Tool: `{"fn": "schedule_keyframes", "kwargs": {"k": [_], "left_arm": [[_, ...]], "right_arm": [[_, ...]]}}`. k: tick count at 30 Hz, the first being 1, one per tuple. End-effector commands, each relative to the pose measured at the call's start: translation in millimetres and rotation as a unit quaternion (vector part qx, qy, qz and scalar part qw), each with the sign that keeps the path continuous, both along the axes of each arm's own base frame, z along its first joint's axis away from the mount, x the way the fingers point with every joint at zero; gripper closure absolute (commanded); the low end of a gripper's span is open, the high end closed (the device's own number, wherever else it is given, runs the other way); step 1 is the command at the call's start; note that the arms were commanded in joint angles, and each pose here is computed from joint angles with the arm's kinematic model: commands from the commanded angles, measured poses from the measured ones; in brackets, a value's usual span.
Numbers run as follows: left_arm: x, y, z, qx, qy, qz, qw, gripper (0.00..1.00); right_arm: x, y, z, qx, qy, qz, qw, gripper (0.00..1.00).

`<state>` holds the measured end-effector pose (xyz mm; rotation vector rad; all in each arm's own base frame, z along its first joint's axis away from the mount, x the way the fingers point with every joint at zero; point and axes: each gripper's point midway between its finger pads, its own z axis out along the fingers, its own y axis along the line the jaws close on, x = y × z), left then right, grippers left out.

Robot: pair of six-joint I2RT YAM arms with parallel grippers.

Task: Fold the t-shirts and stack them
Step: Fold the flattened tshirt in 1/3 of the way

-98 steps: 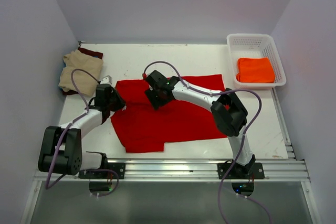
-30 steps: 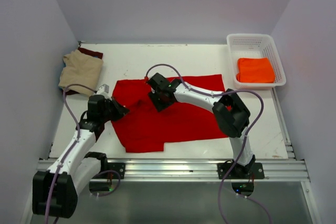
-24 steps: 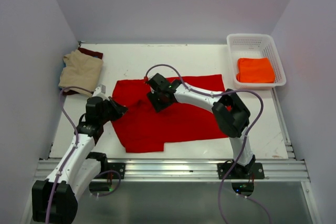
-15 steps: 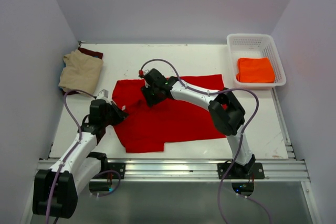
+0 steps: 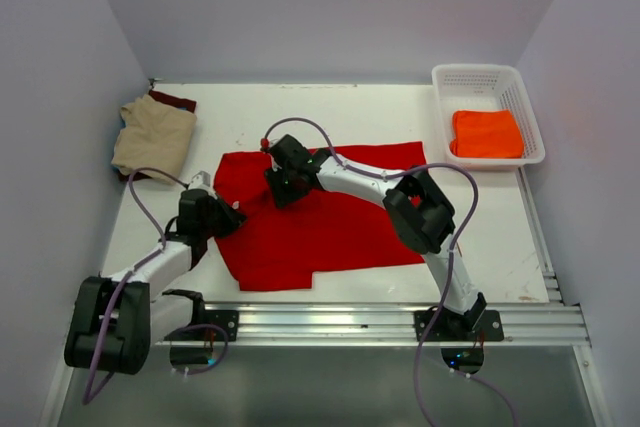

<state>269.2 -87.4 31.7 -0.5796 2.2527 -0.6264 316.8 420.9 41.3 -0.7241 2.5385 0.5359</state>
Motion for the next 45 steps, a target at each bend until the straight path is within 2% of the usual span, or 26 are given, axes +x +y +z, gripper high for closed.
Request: {"fn": "schedule_keyframes", "kwargs": {"k": [1, 10, 13, 14, 17, 22, 33, 39, 42, 43, 44, 45], "left_arm": [[17, 0, 6, -0.001, -0.044, 0.004, 0.999, 0.97], [20, -7, 10, -0.029, -0.064, 0.004, 0.998, 0.96], [20, -7, 16, -0.034, -0.076, 0.007, 0.996, 0.79], [18, -7, 17, -0.035, -0.080, 0.007, 0.996, 0.65], [19, -5, 21, -0.033, -0.089, 0.015, 0.995, 0.49], [21, -3, 20, -0.030, -0.087, 0.018, 0.996, 0.47], [29, -7, 20, -0.049, -0.098, 0.020, 0.994, 0.51], [33, -8, 25, -0.055, -0.121, 0.023, 0.991, 0.58], [36, -8, 28, -0.055, -0.128, 0.023, 0.990, 0.79], [35, -8, 27, -0.056, -0.127, 0.021, 0.990, 0.92], [36, -9, 28, -0.057, -0.127, 0.020, 0.990, 0.98], [36, -9, 27, -0.057, -0.127, 0.020, 0.990, 1.00]], "right_arm": [[1, 10, 12, 0.022, -0.007, 0.001, 1.000, 0.58], [0, 7, 5, 0.014, -0.005, 0.003, 1.000, 0.58], [-1, 6, 3, 0.011, -0.005, 0.005, 1.000, 0.59], [0, 6, 3, 0.010, -0.005, 0.005, 1.000, 0.59], [-1, 5, 1, 0.008, -0.003, 0.005, 1.000, 0.59], [-1, 6, 0, 0.009, -0.003, 0.006, 1.000, 0.60], [-2, 5, -1, 0.006, -0.001, 0.007, 1.000, 0.63], [-3, 4, -2, 0.006, 0.001, 0.009, 1.000, 0.66], [-3, 4, -2, 0.006, 0.000, 0.010, 1.000, 0.68], [-3, 4, -2, 0.006, 0.000, 0.010, 1.000, 0.70], [-4, 3, -3, 0.005, 0.000, 0.011, 1.000, 0.71], [-4, 3, -3, 0.004, 0.001, 0.011, 1.000, 0.73]]}}
